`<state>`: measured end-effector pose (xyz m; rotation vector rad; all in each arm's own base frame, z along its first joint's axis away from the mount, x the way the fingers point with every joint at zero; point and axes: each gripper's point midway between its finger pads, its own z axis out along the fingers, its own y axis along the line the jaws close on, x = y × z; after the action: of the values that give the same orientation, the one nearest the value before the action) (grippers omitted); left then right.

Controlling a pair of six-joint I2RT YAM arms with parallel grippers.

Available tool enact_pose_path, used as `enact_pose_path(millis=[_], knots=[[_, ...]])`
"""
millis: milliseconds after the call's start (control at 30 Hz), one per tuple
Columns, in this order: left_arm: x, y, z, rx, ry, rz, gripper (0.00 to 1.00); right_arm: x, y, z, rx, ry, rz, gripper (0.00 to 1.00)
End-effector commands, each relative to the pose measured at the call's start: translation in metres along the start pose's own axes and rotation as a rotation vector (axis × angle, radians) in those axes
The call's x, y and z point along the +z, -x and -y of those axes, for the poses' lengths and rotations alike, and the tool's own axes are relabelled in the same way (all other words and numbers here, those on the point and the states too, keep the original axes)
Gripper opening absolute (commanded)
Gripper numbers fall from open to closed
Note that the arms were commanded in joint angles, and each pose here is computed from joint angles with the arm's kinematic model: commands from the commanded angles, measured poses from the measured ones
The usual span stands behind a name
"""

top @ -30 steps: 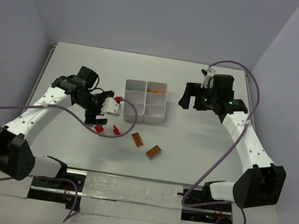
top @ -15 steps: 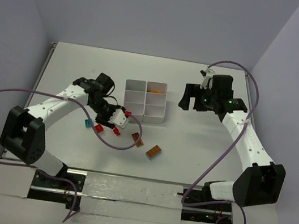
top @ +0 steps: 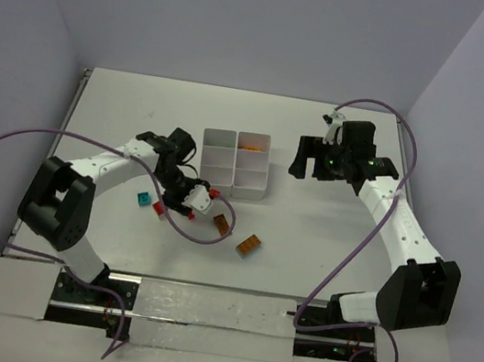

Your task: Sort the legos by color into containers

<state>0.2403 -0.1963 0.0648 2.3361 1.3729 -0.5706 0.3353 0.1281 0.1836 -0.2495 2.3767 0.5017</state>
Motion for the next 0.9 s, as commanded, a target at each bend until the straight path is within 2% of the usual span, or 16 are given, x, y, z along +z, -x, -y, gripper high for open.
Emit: enact_pose_path(millis=[0, 233, 467, 667, 867], knots=[[0.006, -0.004, -0.013, 0.038, 0.009, -0.005, 0.58, -0.008, 0.017, -0.006, -0.028, 0.006, 0.044, 1.00], [0.014, -0.019, -0.017, 0.057, -0.004, -0.060, 0.55, -0.007, 0.017, -0.006, -0.027, 0.006, 0.040, 1.00], [0.013, -0.022, -0.021, 0.053, 0.012, -0.082, 0.40, -0.007, 0.018, -0.005, -0.026, 0.004, 0.043, 1.00], [0.012, -0.026, -0.016, 0.078, 0.022, -0.103, 0.36, -0.006, 0.018, -0.007, -0.019, 0.011, 0.038, 1.00], [0.013, -0.024, -0.006, 0.082, -0.004, -0.101, 0.22, -0.007, 0.019, -0.007, -0.019, 0.015, 0.040, 1.00]])
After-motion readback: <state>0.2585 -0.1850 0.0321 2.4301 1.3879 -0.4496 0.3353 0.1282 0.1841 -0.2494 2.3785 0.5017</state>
